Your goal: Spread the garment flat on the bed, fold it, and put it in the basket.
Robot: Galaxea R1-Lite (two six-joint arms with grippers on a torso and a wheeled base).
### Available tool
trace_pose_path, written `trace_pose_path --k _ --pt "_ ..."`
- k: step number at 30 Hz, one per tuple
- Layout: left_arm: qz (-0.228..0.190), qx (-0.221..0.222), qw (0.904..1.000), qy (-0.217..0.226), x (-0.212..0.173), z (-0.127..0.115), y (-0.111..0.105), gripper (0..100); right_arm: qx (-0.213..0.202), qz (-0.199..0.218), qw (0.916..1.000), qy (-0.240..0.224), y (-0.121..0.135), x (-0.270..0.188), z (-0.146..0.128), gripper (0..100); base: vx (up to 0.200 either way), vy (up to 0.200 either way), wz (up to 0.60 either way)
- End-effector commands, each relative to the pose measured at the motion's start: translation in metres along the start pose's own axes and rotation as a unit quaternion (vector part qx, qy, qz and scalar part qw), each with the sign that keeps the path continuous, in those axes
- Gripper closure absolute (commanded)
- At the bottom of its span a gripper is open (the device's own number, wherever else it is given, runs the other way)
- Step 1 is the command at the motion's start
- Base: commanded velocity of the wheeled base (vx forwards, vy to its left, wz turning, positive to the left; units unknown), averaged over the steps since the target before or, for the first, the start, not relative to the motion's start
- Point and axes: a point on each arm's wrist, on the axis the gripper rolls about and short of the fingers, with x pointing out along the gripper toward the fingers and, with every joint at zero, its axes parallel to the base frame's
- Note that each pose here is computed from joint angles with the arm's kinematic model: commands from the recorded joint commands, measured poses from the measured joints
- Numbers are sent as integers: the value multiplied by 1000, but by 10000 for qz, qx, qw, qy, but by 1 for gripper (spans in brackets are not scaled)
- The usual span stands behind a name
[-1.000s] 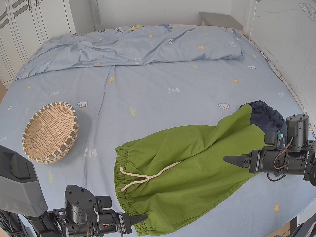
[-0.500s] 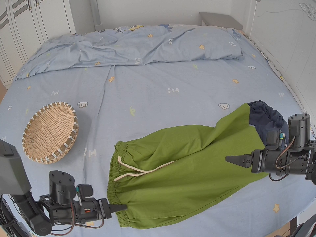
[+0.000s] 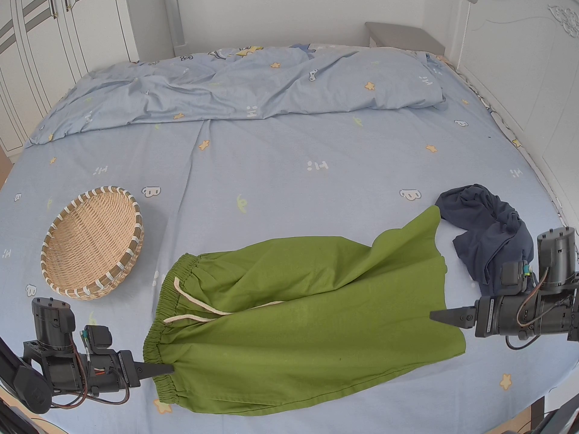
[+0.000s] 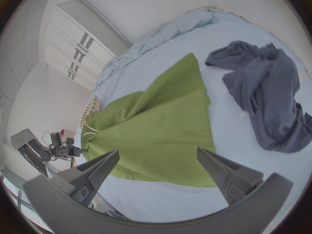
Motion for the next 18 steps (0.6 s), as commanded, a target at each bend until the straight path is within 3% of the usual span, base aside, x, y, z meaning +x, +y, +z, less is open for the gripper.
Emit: trace_pose_path --k 1,5,11,18 --pt "11 12 9999 -159 -8 -1 1 100 357 -212 9987 310 -21 -3 -21 0 0 0 0" --pt "5 22 9999 -121 -7 -2 1 100 625 -278 9959 585 -37 -4 -36 0 0 0 0" --pt "9 18 9999 -127 -7 -2 1 100 677 -283 9921 1013 -52 6 -47 0 0 0 0" --pt "15 9 9999 -127 -8 -2 1 100 844 -45 9902 1113 -60 14 -49 0 0 0 0"
